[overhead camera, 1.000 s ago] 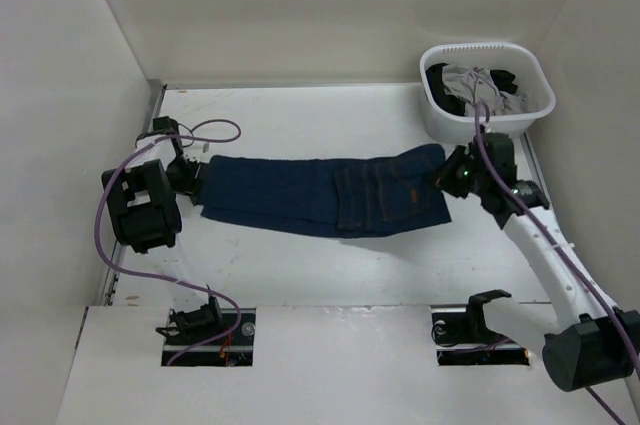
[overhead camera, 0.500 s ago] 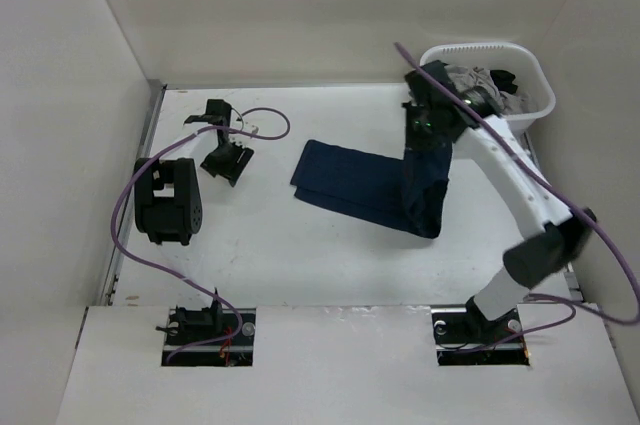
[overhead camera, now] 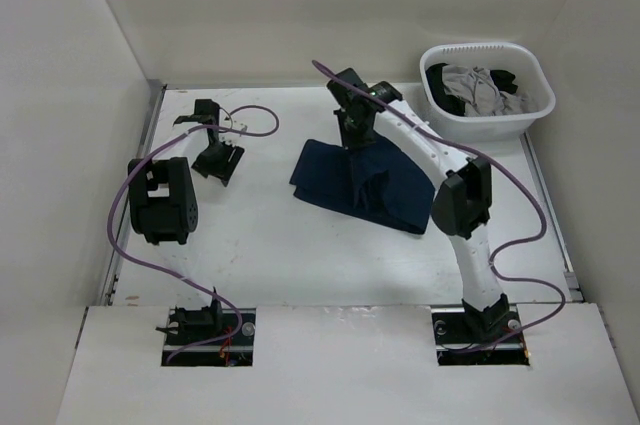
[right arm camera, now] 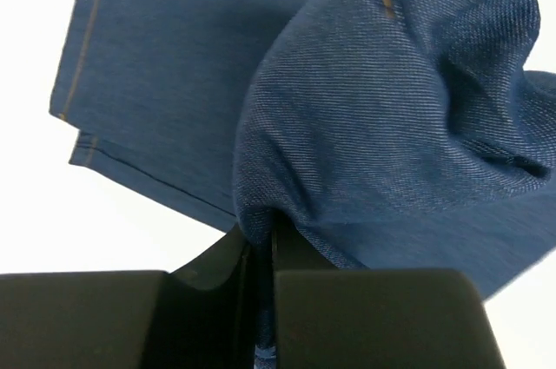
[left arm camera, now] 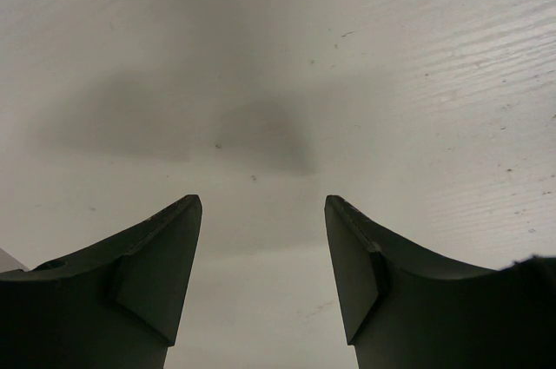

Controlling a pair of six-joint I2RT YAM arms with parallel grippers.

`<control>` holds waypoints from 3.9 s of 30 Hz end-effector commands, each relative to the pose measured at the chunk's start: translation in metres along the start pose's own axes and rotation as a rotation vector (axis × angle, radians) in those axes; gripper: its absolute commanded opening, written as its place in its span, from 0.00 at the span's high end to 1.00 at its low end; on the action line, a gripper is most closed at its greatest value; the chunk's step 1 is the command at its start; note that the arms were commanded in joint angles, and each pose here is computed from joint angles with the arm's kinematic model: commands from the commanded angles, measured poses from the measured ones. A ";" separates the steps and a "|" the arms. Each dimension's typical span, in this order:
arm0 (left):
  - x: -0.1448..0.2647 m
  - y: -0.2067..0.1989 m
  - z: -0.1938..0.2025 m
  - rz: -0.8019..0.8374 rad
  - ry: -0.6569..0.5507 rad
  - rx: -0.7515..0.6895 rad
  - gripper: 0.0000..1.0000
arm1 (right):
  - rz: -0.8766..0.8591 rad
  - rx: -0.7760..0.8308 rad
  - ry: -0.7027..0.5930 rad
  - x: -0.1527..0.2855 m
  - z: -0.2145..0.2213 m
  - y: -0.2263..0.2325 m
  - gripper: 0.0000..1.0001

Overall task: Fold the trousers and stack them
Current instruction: Fold the trousers

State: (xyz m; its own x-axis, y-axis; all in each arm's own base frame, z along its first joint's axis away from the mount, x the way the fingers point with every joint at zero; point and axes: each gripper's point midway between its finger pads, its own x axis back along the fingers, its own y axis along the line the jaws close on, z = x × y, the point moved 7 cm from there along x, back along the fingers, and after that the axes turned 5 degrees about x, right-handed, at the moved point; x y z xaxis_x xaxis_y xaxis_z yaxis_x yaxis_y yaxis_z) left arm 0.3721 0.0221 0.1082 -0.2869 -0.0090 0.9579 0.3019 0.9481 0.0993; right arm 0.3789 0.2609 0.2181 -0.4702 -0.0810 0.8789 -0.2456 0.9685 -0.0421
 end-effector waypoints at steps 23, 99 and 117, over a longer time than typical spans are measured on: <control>0.081 -0.159 -0.095 0.516 -0.330 -0.158 0.37 | -0.198 -0.615 -0.309 0.038 0.121 -0.070 0.00; 0.056 -0.139 -0.108 0.085 -0.480 -0.251 0.40 | -0.429 -0.426 -0.304 0.025 0.139 -0.080 0.00; 0.054 -0.190 0.041 0.287 -0.173 -0.349 0.42 | -0.309 -0.465 -0.243 -0.073 0.051 -0.054 0.97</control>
State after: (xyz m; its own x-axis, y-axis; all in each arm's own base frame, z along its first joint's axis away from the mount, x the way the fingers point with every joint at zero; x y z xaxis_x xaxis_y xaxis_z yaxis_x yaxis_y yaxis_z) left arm 0.2923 -0.1465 0.1555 -0.4238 0.3166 0.8486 0.6619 0.7479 0.0515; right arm 0.3593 0.1994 0.1234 -0.5871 -0.3834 0.7130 -0.0716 0.9019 0.4260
